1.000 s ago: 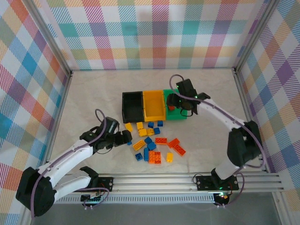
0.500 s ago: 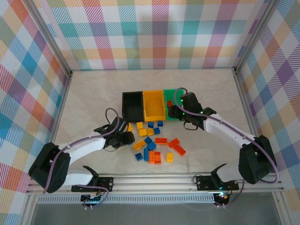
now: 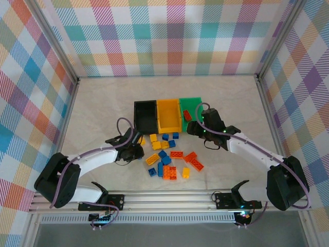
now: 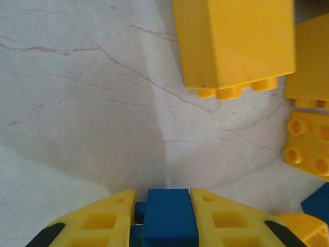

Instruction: Sort the legos into containers by color

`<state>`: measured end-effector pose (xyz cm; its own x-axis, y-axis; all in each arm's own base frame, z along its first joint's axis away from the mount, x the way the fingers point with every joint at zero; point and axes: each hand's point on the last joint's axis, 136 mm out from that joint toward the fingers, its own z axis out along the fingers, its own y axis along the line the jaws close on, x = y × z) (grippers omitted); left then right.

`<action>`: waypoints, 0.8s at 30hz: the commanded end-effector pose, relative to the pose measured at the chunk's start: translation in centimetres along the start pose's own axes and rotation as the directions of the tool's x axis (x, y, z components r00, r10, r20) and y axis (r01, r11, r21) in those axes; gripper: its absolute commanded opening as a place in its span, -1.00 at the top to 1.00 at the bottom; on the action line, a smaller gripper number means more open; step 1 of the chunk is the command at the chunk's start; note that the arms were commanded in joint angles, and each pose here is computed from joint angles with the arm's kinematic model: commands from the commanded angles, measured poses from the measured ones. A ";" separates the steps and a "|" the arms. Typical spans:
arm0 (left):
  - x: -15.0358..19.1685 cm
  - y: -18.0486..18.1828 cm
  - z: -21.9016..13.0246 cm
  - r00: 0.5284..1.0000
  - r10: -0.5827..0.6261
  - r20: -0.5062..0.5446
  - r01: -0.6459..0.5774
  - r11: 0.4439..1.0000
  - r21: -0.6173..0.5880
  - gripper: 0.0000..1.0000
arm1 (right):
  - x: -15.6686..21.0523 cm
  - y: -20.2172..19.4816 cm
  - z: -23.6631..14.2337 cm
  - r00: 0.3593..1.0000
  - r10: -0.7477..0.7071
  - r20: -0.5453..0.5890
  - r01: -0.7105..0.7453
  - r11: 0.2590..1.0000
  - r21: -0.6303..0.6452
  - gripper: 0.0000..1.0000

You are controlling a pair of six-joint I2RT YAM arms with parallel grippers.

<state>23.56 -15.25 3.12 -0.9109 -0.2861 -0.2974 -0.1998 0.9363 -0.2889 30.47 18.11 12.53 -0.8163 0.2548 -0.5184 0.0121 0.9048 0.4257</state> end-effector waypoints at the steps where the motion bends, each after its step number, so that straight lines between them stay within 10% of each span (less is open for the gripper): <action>1: -1.3 -1.4 -2.9 0.998 0.019 0.063 -0.022 0.999 0.040 0.52 | -0.2 0.3 -0.8 0.999 0.023 0.031 -0.022 0.999 -0.030 -0.42; 9: -10.0 -6.7 -8.6 0.961 0.143 0.238 -0.144 0.989 -0.012 0.52 | 0.6 -0.9 -1.2 0.999 0.038 0.029 -0.038 0.999 -0.002 -0.41; 24: -19.7 -10.0 -1.6 0.957 0.232 0.175 -0.194 0.958 -0.213 0.46 | 3.2 -2.3 -1.3 0.998 0.046 -0.041 -0.046 0.999 0.016 -0.42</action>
<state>42.54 -19.27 12.88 -0.8424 -0.1307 -0.5227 -0.1024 0.9913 -0.0827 27.80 16.36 11.01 -0.8260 0.2827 -0.4877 0.0584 0.9034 0.4247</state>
